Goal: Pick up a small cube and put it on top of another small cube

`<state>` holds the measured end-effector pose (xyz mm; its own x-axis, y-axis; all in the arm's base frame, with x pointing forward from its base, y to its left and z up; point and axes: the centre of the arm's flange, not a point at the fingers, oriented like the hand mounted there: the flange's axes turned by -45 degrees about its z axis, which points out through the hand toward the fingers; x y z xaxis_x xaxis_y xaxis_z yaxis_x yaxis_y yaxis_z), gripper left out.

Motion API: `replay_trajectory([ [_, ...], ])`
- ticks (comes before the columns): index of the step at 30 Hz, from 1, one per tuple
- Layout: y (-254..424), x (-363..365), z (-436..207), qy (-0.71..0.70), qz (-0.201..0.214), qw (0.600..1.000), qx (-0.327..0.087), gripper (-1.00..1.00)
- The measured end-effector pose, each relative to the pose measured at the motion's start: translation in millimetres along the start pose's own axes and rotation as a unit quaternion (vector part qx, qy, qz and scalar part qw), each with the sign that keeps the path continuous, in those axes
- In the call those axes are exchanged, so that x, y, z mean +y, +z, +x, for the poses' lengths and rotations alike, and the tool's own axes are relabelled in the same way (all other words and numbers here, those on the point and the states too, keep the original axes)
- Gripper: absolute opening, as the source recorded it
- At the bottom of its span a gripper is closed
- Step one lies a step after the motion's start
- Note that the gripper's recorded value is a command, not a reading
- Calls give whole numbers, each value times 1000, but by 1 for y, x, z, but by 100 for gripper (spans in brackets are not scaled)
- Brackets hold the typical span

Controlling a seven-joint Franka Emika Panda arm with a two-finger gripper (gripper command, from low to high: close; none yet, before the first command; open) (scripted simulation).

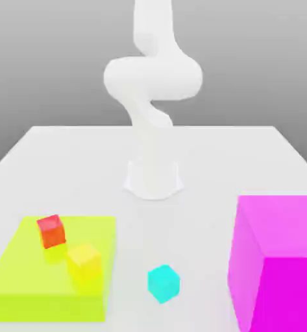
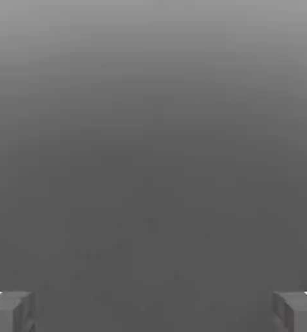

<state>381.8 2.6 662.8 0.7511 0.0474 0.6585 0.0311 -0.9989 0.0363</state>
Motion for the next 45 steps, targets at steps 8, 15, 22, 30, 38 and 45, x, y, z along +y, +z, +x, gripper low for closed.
replay_trajectory([
  [8, 177, -11, -61, -102, 13, 986, -130, 0],
  [15, 293, -21, -161, -183, 51, 953, -234, 0],
  [22, 365, -34, -283, -253, 109, 905, -324, 0],
  [30, 415, -37, -336, -259, 116, 899, -333, -100],
  [38, 404, -36, -325, -258, 116, 899, -333, -100],
  [45, 359, 1, -261, -234, 106, 915, -313, -100],
])
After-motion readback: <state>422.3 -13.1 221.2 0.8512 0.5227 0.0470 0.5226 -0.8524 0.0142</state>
